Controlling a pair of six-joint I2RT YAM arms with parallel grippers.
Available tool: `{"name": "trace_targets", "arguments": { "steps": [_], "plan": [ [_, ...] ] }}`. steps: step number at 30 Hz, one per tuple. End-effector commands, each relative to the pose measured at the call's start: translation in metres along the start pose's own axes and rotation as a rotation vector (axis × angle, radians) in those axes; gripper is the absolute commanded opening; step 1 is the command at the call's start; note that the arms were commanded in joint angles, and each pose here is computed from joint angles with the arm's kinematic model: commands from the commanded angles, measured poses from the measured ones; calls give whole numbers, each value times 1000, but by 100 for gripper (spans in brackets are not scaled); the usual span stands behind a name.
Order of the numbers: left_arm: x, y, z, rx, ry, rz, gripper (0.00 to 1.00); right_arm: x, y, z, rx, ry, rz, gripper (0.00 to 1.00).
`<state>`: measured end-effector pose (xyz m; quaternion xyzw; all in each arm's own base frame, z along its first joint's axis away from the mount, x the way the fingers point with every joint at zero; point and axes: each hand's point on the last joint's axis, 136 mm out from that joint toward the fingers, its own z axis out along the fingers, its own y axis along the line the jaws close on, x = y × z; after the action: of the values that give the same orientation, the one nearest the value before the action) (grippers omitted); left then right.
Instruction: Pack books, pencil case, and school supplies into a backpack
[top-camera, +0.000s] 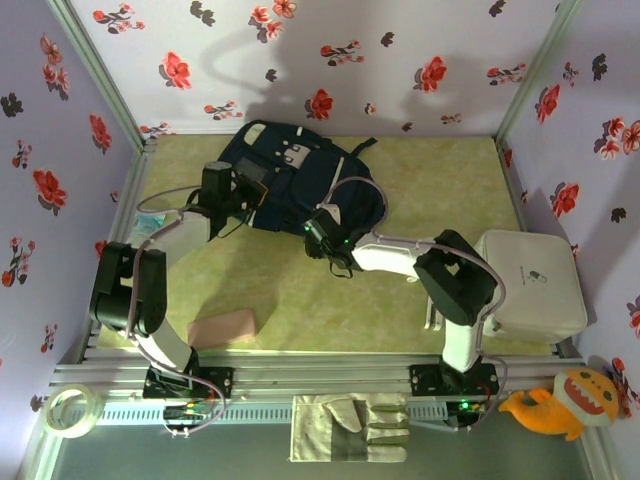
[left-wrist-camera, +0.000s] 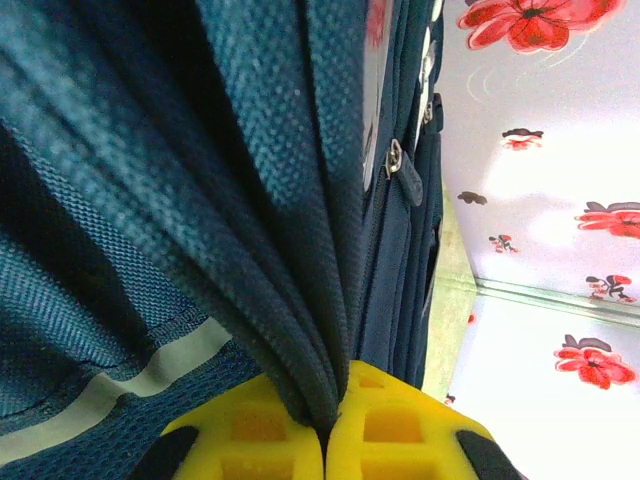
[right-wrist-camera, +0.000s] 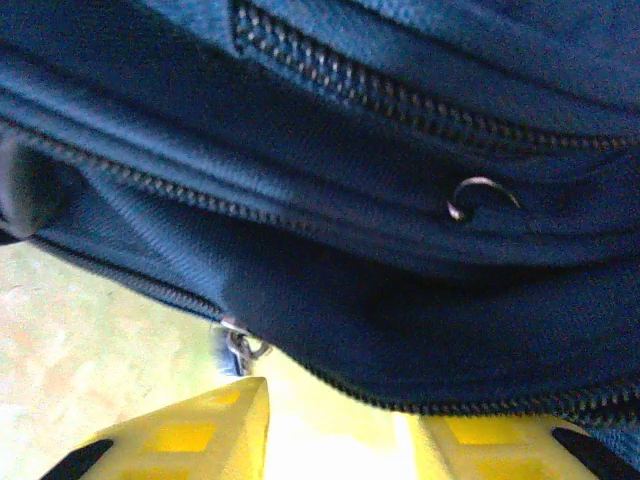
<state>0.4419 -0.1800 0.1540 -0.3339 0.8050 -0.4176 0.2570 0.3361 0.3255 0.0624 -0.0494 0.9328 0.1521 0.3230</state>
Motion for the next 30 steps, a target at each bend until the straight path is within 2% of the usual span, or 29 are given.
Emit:
{"name": "trace_targets", "arguments": {
  "steps": [1, 5, 12, 19, 30],
  "plan": [
    [0, -57, -25, 151, 11, 72, 0, -19, 14, -24, -87, -117, 46, 40],
    [1, -63, -30, 166, 8, 74, 0, -21, 20, -30, -143, -149, 80, 47],
    [2, -71, -37, 183, 4, 82, 0, -14, 22, -11, -124, -89, 96, 47],
    [5, -69, -35, 181, 13, 81, 0, -13, 24, 4, -113, -65, 96, 36],
    [8, -69, -34, 179, 19, 81, 0, -32, 24, 14, -64, -106, 57, 23]
  ]
}}
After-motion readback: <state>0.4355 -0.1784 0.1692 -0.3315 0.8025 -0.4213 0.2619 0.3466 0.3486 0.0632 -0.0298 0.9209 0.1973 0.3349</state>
